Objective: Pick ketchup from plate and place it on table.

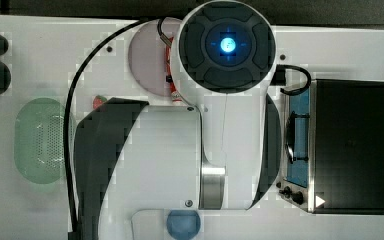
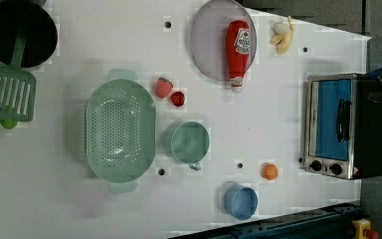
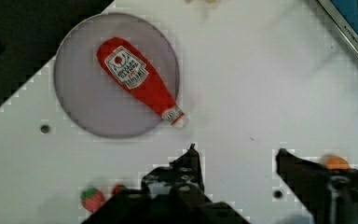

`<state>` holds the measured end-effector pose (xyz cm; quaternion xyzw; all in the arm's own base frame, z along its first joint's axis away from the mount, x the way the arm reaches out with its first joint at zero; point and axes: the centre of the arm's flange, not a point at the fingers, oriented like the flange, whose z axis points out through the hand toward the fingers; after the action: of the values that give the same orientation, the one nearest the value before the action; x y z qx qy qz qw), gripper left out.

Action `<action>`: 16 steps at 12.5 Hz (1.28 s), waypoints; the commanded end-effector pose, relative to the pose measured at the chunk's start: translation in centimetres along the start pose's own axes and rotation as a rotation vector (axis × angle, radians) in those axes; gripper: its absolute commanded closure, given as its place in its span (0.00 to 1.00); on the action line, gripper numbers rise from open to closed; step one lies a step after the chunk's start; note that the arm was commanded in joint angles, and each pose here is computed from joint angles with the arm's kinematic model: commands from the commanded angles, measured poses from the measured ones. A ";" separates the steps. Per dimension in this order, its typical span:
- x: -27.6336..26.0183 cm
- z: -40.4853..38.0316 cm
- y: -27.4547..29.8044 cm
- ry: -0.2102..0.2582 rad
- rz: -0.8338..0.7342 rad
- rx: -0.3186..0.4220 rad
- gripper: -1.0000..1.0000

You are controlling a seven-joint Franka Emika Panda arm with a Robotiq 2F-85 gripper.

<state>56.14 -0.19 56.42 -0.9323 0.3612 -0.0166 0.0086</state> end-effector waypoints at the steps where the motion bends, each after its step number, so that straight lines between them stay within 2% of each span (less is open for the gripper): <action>1: -2.2 -1.8 4.7 -0.052 0.111 -0.038 0.21; 3: -2.2 -1.1 4.2 -0.061 0.103 -0.046 0.00; 10: -1.1 7.7 -1.6 -0.108 -0.007 -0.069 0.00; 14: -0.1 14.4 -4.3 -0.140 -0.273 -0.054 0.00; 16: 0.9 17.8 -5.1 -0.138 -0.404 -0.036 0.00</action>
<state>60.57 3.62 37.12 -0.9710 0.2262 0.0769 0.0029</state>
